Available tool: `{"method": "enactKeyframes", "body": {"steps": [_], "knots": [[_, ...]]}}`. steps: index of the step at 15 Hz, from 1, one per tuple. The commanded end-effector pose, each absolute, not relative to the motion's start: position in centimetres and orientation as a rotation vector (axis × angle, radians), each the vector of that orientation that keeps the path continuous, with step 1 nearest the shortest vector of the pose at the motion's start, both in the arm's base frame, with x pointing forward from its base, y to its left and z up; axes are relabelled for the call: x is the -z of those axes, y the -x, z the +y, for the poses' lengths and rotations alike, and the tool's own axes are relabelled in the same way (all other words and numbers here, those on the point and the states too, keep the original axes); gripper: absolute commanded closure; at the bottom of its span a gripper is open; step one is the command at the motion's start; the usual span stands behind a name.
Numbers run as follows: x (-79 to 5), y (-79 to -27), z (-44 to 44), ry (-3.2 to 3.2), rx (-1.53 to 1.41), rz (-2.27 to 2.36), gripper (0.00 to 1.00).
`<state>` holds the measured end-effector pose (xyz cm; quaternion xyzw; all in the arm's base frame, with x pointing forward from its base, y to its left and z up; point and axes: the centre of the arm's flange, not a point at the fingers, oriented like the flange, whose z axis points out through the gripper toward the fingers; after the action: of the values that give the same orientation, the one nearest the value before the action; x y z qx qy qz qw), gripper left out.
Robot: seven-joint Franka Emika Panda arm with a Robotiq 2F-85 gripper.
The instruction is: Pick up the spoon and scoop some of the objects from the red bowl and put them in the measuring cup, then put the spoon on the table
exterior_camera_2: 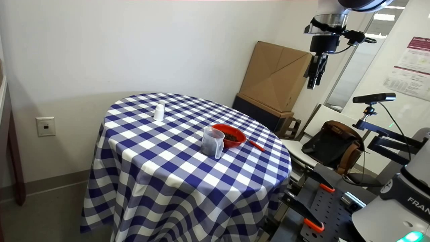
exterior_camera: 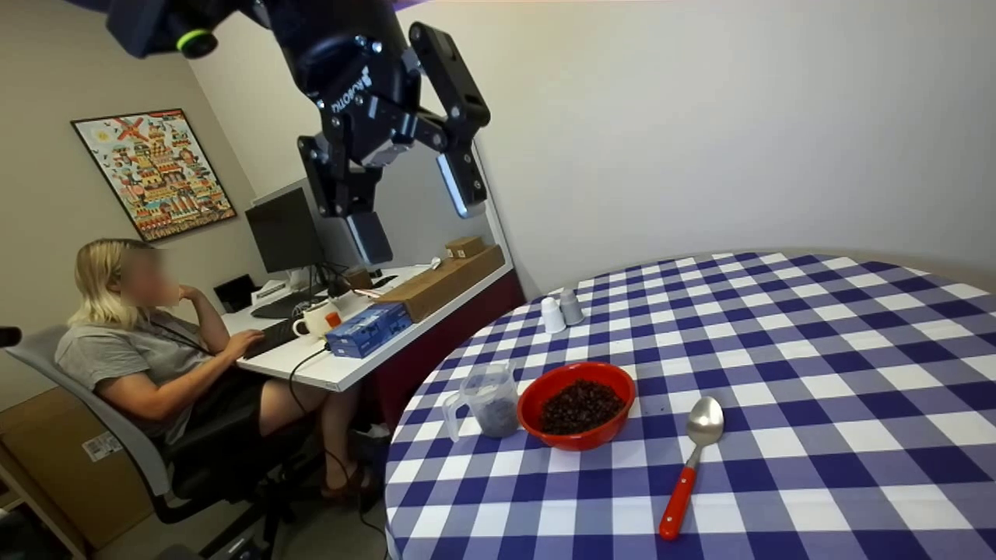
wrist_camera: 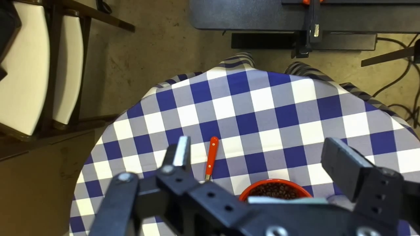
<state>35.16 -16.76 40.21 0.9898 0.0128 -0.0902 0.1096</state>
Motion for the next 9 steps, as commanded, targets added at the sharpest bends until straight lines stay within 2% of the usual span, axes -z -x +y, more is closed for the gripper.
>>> {"method": "enactKeyframes", "body": {"steps": [1,9], "knots": [[-39.5,-35.7,-16.5,-2.898,0.258,0.016,0.00],[-33.7,-41.7,-21.2,-2.879,0.090,-0.236,0.00]]}}
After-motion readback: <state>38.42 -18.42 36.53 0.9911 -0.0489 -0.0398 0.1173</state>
